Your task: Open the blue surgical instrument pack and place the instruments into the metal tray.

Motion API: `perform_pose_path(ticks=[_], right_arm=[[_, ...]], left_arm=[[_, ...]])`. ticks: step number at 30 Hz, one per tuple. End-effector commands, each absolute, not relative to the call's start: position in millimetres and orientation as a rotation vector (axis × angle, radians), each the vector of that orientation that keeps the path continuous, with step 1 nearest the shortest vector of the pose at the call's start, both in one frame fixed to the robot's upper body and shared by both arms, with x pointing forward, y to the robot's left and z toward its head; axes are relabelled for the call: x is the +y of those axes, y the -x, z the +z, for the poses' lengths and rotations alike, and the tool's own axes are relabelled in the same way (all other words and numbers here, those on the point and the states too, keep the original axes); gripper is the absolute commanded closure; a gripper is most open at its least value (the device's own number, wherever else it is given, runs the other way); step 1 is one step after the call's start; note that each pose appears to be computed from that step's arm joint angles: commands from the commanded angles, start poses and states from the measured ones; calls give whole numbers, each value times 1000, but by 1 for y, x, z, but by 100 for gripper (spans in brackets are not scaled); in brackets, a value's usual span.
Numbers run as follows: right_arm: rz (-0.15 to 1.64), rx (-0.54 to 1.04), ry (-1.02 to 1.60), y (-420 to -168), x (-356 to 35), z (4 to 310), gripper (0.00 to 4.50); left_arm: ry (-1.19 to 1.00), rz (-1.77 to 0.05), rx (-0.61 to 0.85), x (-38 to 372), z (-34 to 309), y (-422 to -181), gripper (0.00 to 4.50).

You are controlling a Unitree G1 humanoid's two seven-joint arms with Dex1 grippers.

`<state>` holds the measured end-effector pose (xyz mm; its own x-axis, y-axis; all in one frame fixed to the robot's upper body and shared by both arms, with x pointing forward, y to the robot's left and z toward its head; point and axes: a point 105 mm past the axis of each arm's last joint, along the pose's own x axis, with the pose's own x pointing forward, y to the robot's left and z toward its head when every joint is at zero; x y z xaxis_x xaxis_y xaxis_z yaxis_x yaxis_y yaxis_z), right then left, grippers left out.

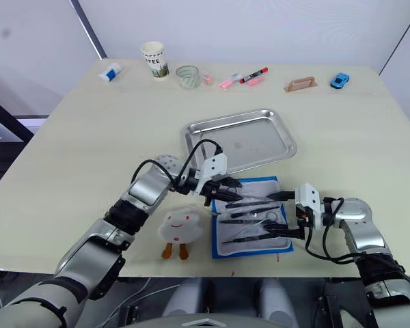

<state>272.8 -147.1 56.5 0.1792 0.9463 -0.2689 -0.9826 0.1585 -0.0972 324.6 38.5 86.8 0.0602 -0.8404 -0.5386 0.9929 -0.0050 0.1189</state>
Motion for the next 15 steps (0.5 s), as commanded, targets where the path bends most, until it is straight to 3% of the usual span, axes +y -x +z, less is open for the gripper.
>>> perform_pose_path(ticks=[1,15], right_arm=[[1383,234,260,-269,-150,42,0],[1383,233,262,-270,-148,40,0]], left_arm=[[-601,-1533,374,36,85,-320,260],[-717,-1425,426,47,81,-324,260]])
